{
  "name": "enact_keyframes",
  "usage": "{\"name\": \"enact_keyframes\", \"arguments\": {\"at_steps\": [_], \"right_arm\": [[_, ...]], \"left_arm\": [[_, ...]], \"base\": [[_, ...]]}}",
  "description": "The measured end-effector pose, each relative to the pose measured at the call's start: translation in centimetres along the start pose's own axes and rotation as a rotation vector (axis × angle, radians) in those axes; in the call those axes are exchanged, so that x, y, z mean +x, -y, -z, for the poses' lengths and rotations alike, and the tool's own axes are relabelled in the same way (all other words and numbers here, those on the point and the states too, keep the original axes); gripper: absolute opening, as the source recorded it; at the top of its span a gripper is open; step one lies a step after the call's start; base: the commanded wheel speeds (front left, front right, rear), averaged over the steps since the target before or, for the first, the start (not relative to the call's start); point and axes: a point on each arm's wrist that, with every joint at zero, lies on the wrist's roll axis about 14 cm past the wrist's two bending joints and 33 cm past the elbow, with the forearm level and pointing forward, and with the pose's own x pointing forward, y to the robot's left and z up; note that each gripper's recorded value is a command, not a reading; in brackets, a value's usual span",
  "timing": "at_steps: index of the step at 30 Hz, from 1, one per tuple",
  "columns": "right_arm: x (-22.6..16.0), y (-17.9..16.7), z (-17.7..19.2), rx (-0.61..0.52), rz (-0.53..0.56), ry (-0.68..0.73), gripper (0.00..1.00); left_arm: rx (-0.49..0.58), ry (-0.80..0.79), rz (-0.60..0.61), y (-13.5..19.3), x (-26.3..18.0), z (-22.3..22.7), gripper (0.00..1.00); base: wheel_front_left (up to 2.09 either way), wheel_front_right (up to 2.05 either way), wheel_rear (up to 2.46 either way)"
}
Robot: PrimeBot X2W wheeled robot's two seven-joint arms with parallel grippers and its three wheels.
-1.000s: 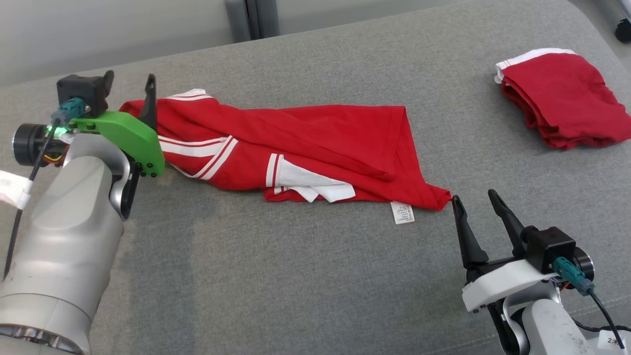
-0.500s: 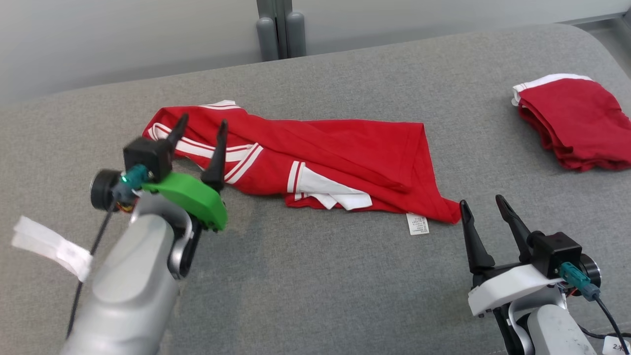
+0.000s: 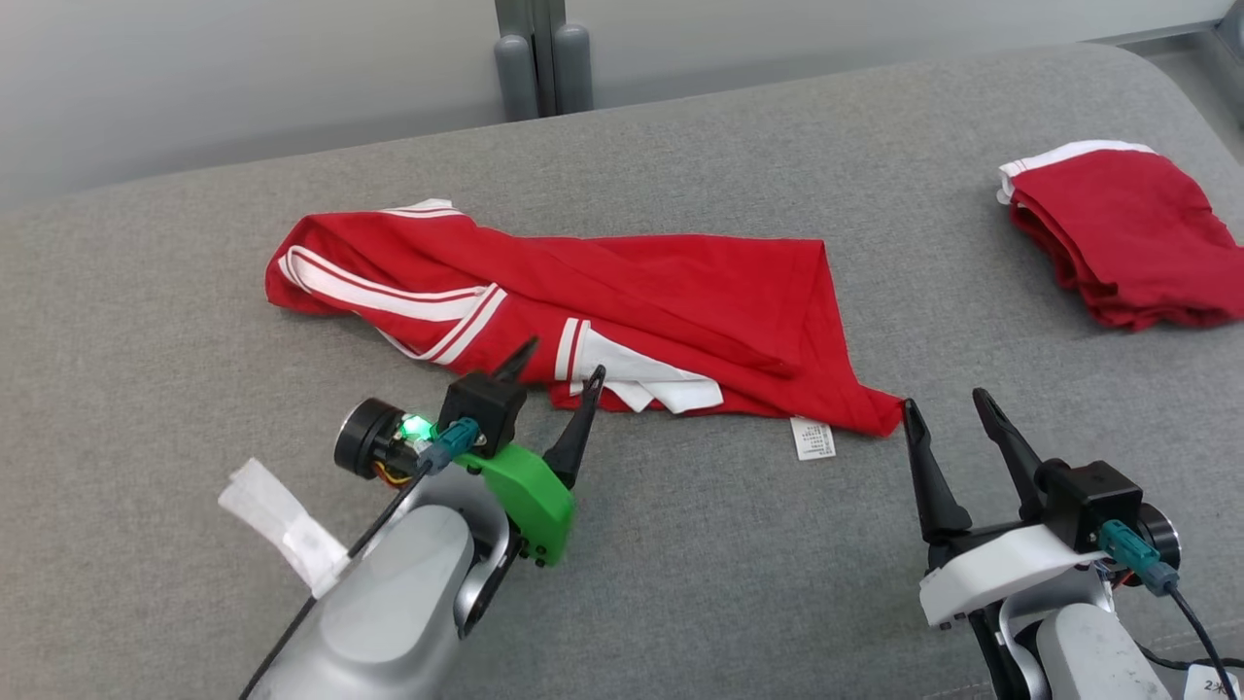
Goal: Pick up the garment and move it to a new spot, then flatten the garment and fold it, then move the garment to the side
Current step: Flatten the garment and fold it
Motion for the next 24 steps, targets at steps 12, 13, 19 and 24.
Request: {"name": "enact_keyframes", "arguments": {"at_steps": [12,13,19,24], "right_arm": [[-0.2,2.0,0.9,-0.003,0.058,-0.029,1.00],[-0.2,2.1,1.0,-0.003,0.061,-0.032,1.00],[-0.2,2.4,1.4,0.001,0.071,-0.043,1.00],[0.0,2.4,1.5,0.003,0.069,-0.044,1.00]], "left_arm": [[0.194,-0.179,0.097,-0.6,4.3,1.8,1.00],[0.203,-0.205,0.101,-0.7,4.3,2.3,1.00],[0.222,-0.319,0.108,-1.3,4.2,4.7,1.00],[0.220,-0.357,0.108,-1.5,3.7,5.7,0.47]], "base": [[0.00,0.00,0.00],[0.00,0.00,0.00],[0.00,0.00,0.00],[0.00,0.00,0.00]]}}
